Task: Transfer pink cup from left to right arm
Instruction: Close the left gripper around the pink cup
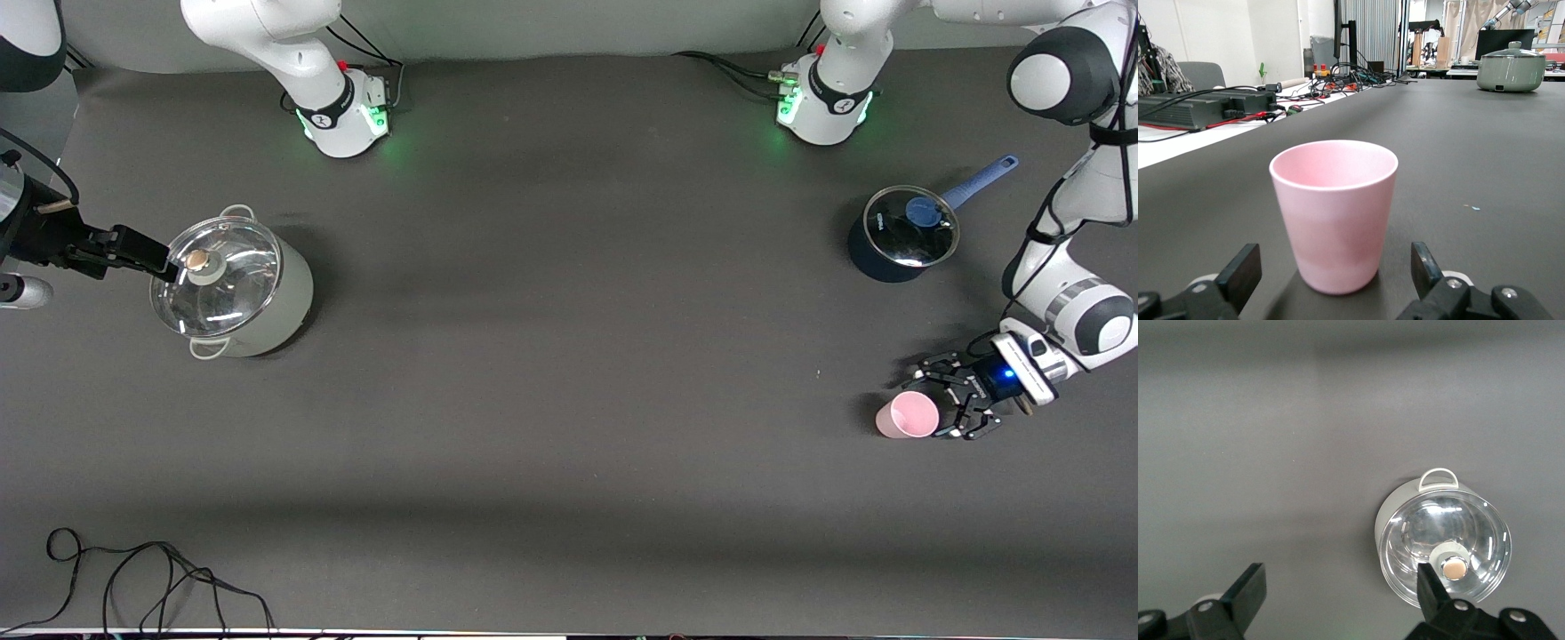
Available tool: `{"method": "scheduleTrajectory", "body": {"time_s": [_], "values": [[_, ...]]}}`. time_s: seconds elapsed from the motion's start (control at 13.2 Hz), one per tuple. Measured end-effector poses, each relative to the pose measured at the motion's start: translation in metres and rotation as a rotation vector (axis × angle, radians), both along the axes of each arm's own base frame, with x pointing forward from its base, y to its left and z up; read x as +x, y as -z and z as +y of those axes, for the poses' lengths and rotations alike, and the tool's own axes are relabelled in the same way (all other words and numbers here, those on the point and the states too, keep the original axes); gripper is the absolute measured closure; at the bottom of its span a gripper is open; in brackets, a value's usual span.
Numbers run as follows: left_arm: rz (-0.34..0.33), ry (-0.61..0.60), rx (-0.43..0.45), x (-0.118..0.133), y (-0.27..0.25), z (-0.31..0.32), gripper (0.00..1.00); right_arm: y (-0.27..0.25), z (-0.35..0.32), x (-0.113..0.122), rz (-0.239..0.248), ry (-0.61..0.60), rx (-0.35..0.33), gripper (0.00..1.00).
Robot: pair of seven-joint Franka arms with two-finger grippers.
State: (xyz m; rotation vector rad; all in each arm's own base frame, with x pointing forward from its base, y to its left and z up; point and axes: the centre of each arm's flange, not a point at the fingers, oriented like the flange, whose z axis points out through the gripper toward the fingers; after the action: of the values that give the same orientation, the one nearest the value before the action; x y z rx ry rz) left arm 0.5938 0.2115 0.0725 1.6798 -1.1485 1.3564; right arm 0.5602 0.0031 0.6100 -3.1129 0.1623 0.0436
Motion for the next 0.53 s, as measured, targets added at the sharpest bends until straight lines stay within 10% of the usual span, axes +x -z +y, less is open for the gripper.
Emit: {"method": "scheduleTrajectory", "body": {"time_s": [0.53], "values": [[-0.037,-0.025,-0.022,0.004,0.016,-0.029,0.01,0.0,0.0,0.0,0.0,0.0,0.0,0.0]]}}
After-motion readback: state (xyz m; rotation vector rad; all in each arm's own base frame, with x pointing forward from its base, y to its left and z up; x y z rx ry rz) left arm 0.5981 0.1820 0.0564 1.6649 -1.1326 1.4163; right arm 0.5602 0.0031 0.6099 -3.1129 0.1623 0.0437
